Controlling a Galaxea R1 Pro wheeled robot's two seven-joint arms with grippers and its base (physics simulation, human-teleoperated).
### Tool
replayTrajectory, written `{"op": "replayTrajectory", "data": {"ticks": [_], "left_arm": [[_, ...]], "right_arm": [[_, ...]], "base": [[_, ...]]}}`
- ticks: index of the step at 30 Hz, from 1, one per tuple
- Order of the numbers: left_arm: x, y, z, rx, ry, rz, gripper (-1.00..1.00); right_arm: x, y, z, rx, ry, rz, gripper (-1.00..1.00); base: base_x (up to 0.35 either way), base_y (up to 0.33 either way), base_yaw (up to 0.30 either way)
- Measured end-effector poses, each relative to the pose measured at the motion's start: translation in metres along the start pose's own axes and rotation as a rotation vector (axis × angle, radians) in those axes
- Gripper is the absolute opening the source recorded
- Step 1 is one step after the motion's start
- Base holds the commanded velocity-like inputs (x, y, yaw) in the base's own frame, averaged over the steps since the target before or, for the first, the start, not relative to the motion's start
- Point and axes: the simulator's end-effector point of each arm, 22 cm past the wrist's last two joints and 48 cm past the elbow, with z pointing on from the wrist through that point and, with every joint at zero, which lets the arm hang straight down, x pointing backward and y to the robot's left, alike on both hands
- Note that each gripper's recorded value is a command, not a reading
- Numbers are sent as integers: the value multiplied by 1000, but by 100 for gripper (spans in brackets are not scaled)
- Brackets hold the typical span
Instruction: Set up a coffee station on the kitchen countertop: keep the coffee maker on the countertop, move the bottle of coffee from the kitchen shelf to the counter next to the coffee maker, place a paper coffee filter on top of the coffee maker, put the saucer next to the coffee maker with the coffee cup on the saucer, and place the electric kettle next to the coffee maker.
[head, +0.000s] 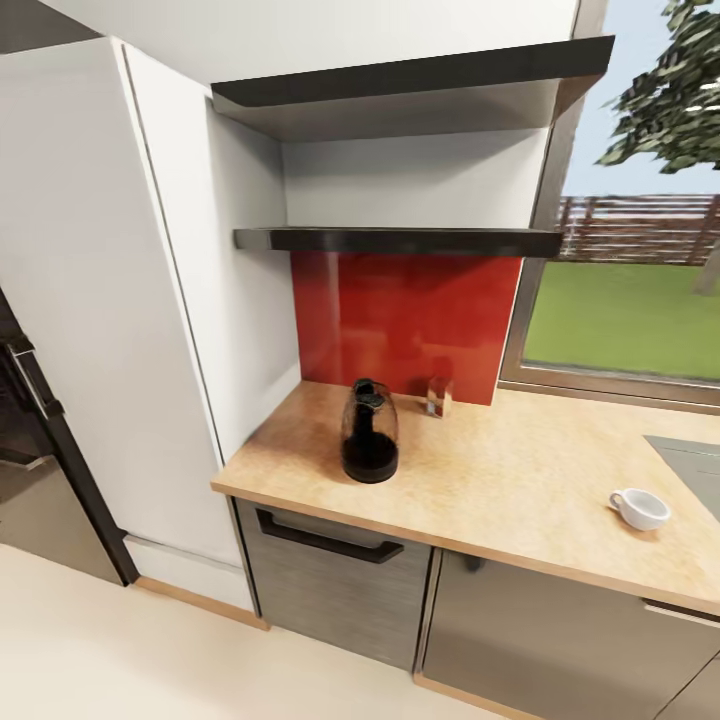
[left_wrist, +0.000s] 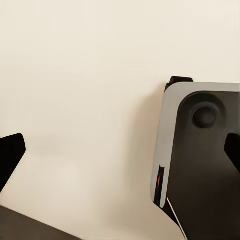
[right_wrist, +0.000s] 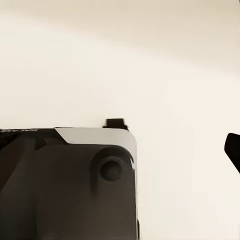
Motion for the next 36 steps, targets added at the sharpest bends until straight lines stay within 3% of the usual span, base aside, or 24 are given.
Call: {"op": "replayTrajectory", "data": {"ticks": [7,22,36], "left_arm": [[-1,0,0,1,-2,-1,100],[-2,-2,0,2,-4,-2,100],[0,-4,0,6,0,0,100]], "right_arm": [[1,4,0,-4,3,3,100],[4,3,0,-4,9,5,100],[4,-2,0,3,12,5,100]], "base": [[0,296,-63],[68,298,-284],[49,46,-296]]}}
